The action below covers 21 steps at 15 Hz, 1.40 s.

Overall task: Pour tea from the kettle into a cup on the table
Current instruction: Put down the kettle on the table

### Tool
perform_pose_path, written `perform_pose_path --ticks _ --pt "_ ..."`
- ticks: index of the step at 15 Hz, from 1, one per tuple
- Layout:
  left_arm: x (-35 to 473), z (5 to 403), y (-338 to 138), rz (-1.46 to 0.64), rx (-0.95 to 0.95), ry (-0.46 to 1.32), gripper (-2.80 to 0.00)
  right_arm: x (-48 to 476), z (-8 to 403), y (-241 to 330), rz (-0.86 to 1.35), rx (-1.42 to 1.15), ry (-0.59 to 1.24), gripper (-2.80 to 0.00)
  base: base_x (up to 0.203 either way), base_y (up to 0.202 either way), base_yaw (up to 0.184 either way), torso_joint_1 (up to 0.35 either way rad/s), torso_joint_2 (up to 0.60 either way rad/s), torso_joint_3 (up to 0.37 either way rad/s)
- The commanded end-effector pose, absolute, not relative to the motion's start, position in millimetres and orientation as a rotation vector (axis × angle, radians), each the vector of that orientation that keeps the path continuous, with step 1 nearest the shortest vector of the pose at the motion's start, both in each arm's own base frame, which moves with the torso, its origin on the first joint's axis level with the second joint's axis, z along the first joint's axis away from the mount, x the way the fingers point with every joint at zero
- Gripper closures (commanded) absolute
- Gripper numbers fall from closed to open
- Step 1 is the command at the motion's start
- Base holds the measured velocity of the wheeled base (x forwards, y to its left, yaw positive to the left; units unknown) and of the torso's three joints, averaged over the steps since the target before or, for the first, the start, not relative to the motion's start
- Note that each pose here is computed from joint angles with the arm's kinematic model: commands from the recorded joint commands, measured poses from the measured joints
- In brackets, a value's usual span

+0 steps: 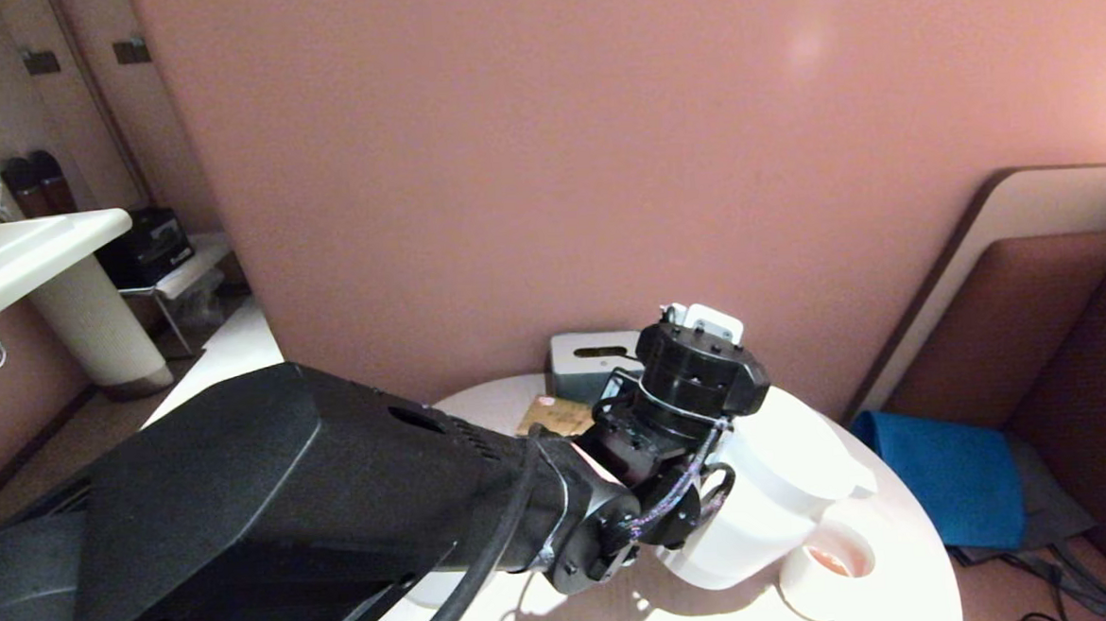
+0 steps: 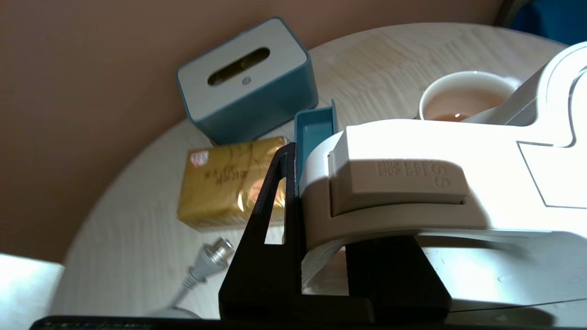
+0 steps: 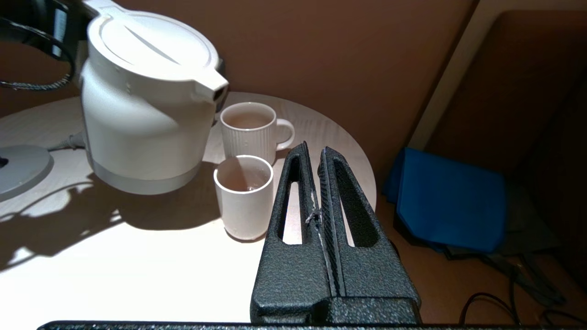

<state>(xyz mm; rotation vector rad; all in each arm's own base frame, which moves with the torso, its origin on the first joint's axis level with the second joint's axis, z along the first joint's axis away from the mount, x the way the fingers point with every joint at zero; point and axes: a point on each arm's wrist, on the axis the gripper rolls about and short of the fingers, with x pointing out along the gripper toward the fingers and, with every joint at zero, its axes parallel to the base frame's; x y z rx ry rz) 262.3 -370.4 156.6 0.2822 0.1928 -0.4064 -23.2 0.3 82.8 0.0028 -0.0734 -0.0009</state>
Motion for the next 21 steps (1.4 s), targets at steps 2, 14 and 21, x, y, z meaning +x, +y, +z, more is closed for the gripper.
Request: perform_pose_path --ticks 2,14,21 --pt "262 166 -348 -0.379 0.176 0.22 0.0 -23 83 0 0.0 0.003 -0.074 0.0 0.0 0.0 0.0 0.0 0.0 0.0" --pt "252 156 -221 -0.172 -0.149 0.247 0.0 -23 83 0 0.0 0.003 -0.074 0.0 0.0 0.0 0.0 0.0 0.0 0.0" --pt "251 123 -137 -0.01 -0.194 0.196 0.0 -23 83 0 -0.001 0.003 -0.074 0.0 0.0 0.0 0.0 0.0 0.0 0.0"
